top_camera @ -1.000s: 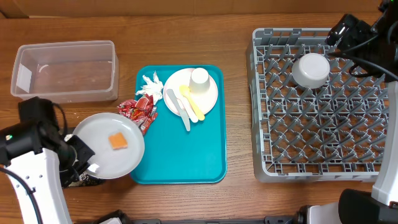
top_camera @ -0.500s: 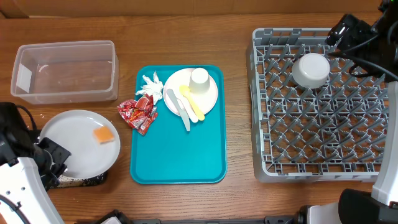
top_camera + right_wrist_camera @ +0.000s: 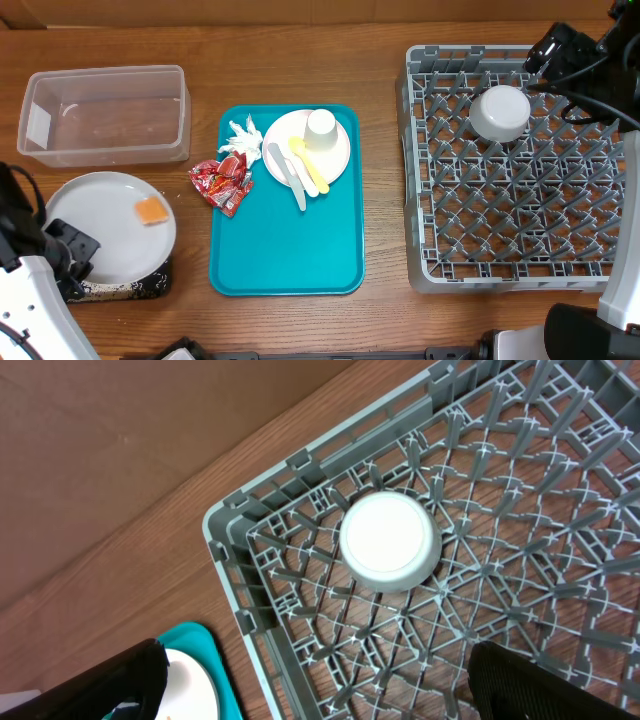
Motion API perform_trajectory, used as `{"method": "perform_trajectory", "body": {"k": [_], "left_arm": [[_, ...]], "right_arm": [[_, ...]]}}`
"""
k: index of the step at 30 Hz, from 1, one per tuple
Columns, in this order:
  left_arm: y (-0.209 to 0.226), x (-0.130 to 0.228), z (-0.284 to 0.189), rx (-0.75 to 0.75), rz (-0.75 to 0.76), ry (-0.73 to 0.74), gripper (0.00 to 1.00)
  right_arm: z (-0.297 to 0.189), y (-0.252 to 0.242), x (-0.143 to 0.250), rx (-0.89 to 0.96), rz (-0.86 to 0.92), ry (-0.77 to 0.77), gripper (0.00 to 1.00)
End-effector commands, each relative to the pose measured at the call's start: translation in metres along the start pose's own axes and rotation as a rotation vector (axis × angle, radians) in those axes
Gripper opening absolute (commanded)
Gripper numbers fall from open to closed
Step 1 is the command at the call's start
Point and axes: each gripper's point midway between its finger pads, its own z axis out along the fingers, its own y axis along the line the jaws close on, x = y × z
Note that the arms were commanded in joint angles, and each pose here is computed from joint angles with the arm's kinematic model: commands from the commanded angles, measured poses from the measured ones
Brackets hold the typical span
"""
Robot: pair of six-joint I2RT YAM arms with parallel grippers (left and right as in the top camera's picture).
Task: Sort waste into correct bins and load items into the dishwasher rack
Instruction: 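Carry the plate over the black tray and tilt it to drop the cube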
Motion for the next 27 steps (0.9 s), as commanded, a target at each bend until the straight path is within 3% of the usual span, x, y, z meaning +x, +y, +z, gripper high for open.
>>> {"method": "perform_trajectory", "body": {"k": [1,8,16,21,27], "left_arm": [[0.012,-0.014,-0.001,-0.029,-0.086,-0.024,0.04],[0.026,-0.016,0.009,-0.068,-0.139,0.036,0.04],[0.038,-0.039,0.008,-0.137,-0.156,-0.072,0.04],[0.063,-0.05,0.001,-0.285,-0.15,-0.143,0.04],[0.066,-0.053,0.002,-0.318,-0.113,-0.142,0.04]], "right_arm": [[-0.003,-0.002,-0.006,0.007,0.008,-0.023,1.0],[-0.003,-0.002,-0.006,0.007,0.008,-0.023,1.0],[-0.003,-0.002,-0.006,0.007,0.008,-0.023,1.0],[-0.003,-0.002,-0.006,0.007,0.008,-0.023,1.0],[-0.003,-0.002,-0.006,0.007,0.008,-0.023,1.0]]}}
